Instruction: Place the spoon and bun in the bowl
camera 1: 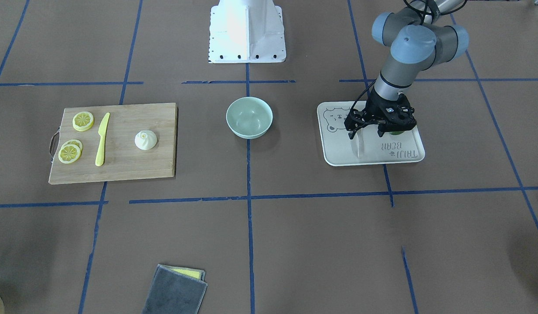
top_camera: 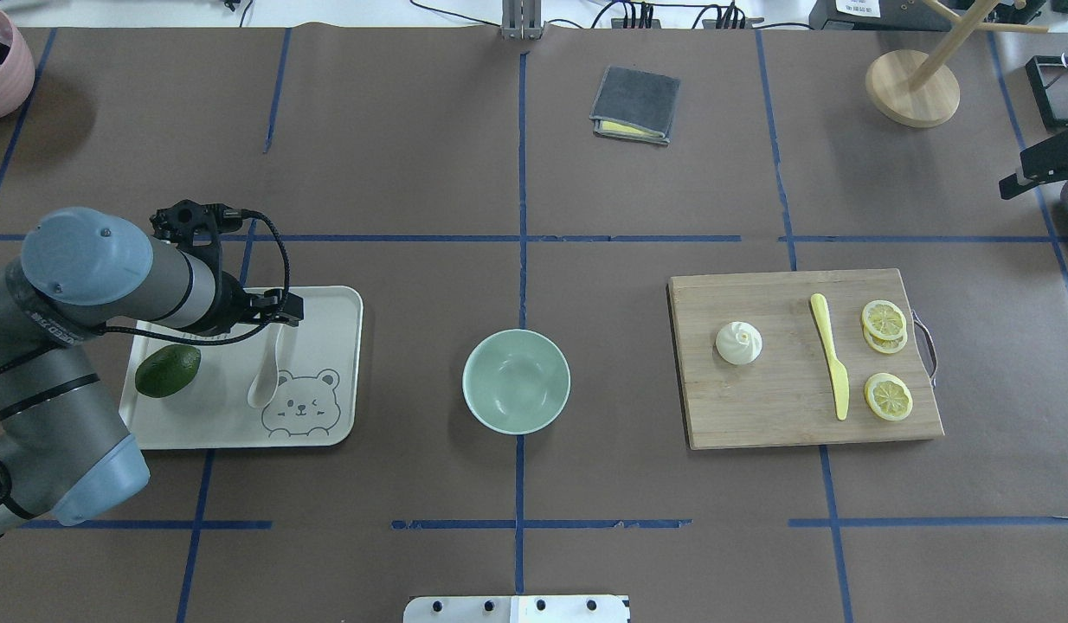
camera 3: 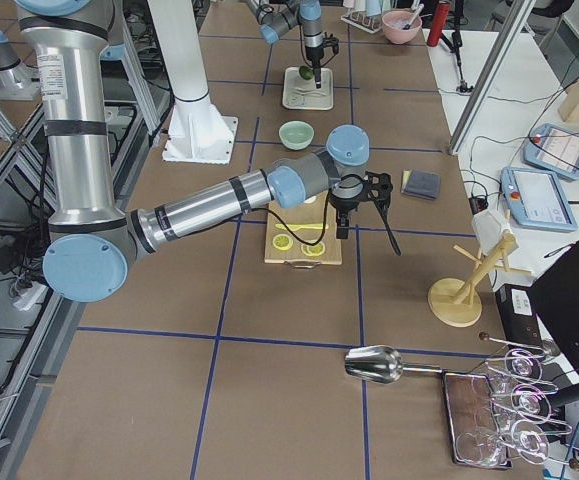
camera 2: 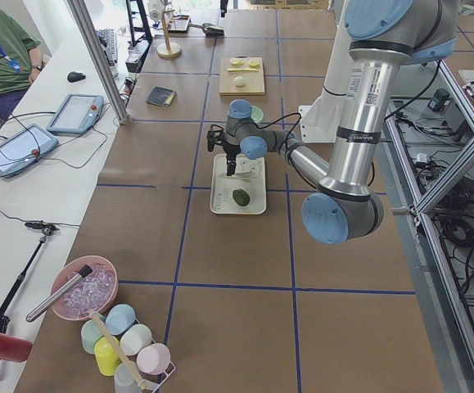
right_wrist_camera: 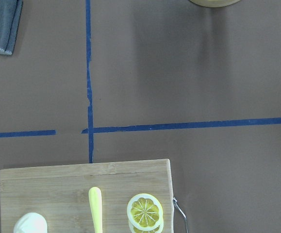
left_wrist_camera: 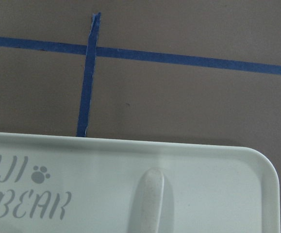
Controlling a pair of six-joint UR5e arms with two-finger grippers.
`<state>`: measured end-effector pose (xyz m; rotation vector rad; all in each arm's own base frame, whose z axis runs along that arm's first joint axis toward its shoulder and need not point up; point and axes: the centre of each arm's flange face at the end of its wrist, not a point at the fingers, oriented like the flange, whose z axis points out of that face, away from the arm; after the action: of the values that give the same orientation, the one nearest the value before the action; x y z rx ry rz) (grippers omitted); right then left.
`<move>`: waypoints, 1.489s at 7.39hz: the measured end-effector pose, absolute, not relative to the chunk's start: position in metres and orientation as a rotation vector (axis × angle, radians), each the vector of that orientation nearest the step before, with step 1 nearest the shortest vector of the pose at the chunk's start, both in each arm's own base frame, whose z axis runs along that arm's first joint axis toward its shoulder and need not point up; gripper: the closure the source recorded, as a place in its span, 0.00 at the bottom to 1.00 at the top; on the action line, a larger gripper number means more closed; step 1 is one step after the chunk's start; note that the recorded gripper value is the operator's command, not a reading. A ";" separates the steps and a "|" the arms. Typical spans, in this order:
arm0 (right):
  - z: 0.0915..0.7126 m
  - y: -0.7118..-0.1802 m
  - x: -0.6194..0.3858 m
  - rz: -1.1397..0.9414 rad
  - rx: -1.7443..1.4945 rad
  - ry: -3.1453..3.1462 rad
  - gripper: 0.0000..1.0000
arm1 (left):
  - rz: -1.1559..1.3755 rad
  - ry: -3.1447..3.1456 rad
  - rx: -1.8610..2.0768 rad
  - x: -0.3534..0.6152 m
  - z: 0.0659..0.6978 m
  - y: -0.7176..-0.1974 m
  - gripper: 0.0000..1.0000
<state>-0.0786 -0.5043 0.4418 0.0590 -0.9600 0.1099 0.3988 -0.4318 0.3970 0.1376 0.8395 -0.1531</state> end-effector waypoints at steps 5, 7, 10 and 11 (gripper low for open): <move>0.413 -0.500 -0.108 0.119 0.050 -0.967 0.00 | -0.134 0.814 0.120 0.417 0.410 -0.425 0.25; 0.407 -0.499 -0.116 0.120 0.044 -0.970 0.00 | -0.131 0.811 0.117 0.423 0.411 -0.426 0.34; 0.405 -0.497 -0.122 0.115 0.041 -0.971 0.00 | -0.130 0.808 0.116 0.425 0.412 -0.428 0.41; 0.404 -0.497 -0.123 0.113 0.040 -0.971 0.00 | -0.130 0.804 0.115 0.426 0.414 -0.428 0.44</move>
<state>-0.1234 -0.4972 0.4043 0.0399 -0.9710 0.1130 0.4263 -0.4284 0.4140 0.1146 0.8039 -0.1300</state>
